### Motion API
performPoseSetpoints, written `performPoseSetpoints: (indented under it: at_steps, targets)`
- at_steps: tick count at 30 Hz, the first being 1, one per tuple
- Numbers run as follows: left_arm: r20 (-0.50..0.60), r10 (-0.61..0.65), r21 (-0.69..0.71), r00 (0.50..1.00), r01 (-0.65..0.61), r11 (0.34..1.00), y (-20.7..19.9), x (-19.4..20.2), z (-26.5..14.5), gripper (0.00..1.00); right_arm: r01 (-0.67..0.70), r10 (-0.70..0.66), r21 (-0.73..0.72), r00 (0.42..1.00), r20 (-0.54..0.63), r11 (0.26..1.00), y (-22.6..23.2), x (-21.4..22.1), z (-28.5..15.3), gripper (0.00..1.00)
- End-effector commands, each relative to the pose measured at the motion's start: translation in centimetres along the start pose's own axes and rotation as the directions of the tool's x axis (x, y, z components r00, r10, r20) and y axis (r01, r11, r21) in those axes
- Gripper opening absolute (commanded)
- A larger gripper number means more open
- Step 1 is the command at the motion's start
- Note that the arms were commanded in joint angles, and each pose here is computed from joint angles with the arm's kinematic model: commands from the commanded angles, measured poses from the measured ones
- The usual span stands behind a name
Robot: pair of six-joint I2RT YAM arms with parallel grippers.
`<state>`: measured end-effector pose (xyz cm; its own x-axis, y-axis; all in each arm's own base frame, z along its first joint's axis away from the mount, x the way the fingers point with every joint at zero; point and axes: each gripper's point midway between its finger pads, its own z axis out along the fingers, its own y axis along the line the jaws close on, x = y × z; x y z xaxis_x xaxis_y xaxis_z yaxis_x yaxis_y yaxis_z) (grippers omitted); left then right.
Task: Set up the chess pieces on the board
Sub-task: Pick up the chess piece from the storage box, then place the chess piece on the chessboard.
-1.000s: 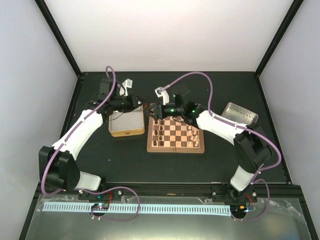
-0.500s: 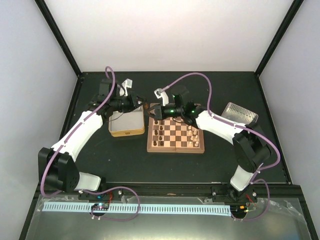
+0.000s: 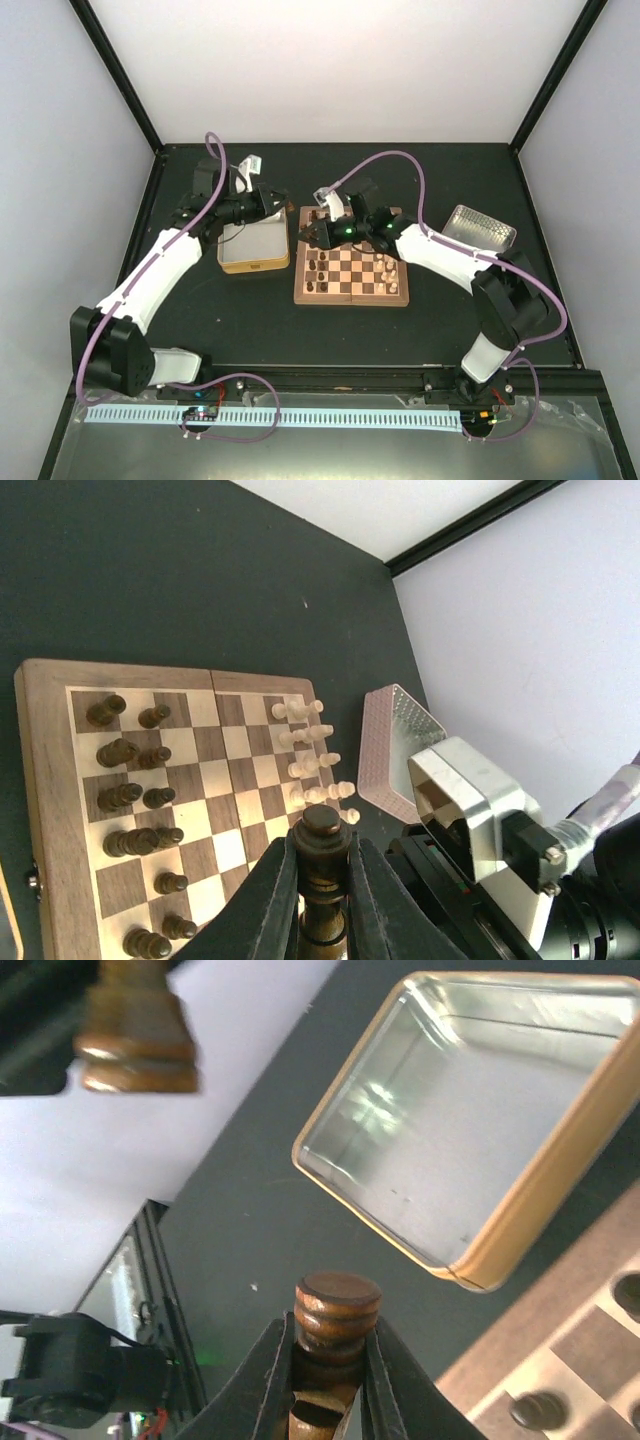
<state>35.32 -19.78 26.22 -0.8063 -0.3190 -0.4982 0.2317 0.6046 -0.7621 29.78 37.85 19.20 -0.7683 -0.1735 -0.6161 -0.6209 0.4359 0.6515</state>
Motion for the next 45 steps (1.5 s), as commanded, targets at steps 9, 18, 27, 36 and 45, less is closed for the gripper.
performPoseSetpoints:
  at_steps: [9,18,27,36,45]
  targets:
    - [0.135,0.413,-0.059,0.9,-0.409,0.911,-3.2,2.4,-0.8,0.03,-0.044,0.189,0.53,0.956,-0.222,0.847,-8.9,6.9,-4.0,0.07]
    - [0.165,0.452,-0.058,0.877,-0.449,0.892,-3.5,3.9,-1.0,0.03,0.008,0.271,0.635,0.9,-0.34,0.772,-12.0,9.9,-4.3,0.12]
    - [0.141,0.455,-0.061,0.879,-0.451,0.89,-2.9,4.5,-0.4,0.03,0.033,0.316,0.641,0.849,-0.422,0.767,-12.4,11.5,-4.3,0.21]
    - [0.127,0.455,-0.065,0.881,-0.45,0.89,-2.4,4.9,-0.1,0.03,0.021,0.327,0.644,0.849,-0.415,0.765,-12.6,11.2,-3.8,0.27]
    - [0.129,0.455,-0.067,0.881,-0.45,0.89,-2.5,4.8,-0.2,0.04,0.003,0.286,0.645,0.894,-0.344,0.764,-11.6,8.9,-4.2,0.32]
